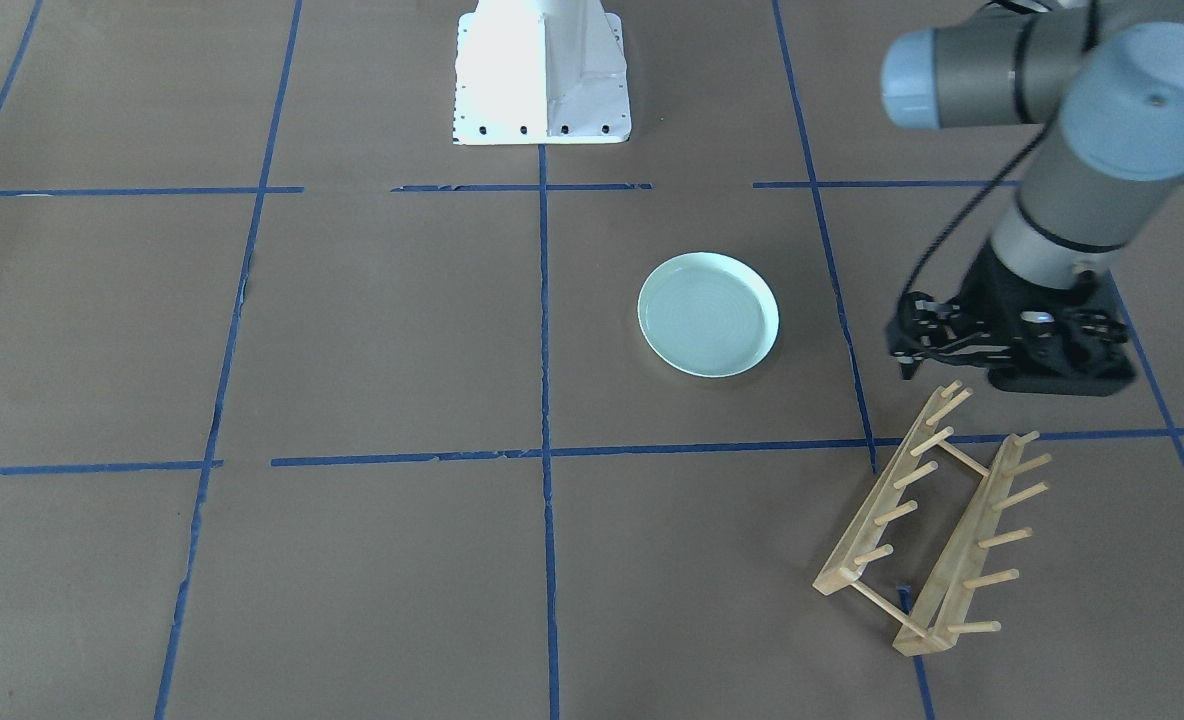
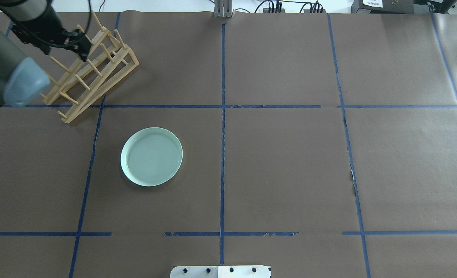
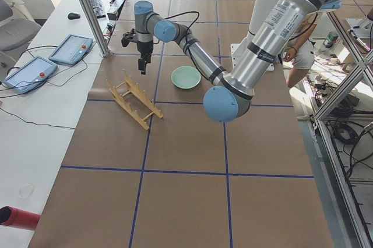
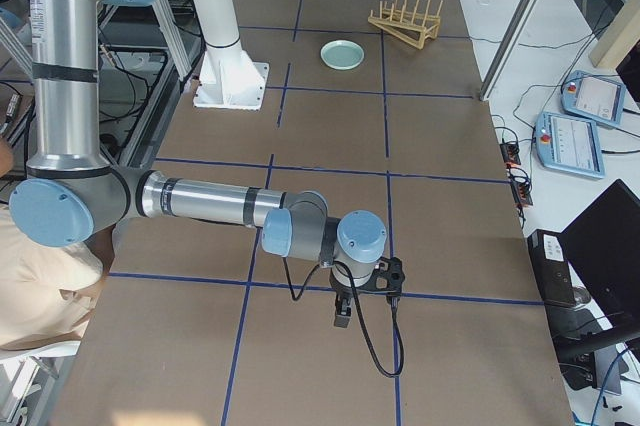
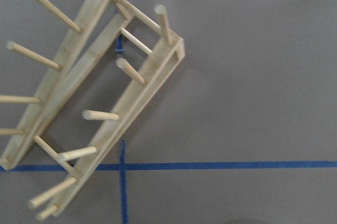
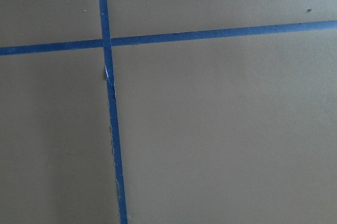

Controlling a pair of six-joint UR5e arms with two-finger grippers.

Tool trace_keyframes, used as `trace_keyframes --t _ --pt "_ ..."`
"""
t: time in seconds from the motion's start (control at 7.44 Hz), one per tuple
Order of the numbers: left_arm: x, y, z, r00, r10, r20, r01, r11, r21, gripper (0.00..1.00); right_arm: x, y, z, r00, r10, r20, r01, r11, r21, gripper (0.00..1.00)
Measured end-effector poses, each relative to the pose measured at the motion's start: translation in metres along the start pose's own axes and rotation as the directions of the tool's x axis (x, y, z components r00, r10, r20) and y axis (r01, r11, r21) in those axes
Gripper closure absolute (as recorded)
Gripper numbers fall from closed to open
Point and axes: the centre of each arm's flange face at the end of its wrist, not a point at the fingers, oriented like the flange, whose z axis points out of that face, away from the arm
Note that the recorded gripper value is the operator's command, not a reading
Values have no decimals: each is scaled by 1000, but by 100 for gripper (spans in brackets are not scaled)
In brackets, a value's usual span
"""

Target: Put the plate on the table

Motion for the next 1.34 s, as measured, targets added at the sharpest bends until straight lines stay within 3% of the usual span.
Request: trace_keyframes --t 0.13,0.4,0.81,1.34 --pt "-84 15 4 997 74 12 -73 997 -28 0 0 0 0 1000 0 0 0 1000 0 0" --pt "-197 64 26 998 52 -34 -54 997 -58 0 0 0 0 1000 1 0 -1 1000 -1 0" --pt "-287 167 72 993 -12 -117 6 999 -53 0 0 0 0 1000 1 0 -1 1000 -1 0" --pt "-358 238 60 968 -162 -190 157 987 -43 0 0 0 0 1000 1 0 -1 1000 -1 0"
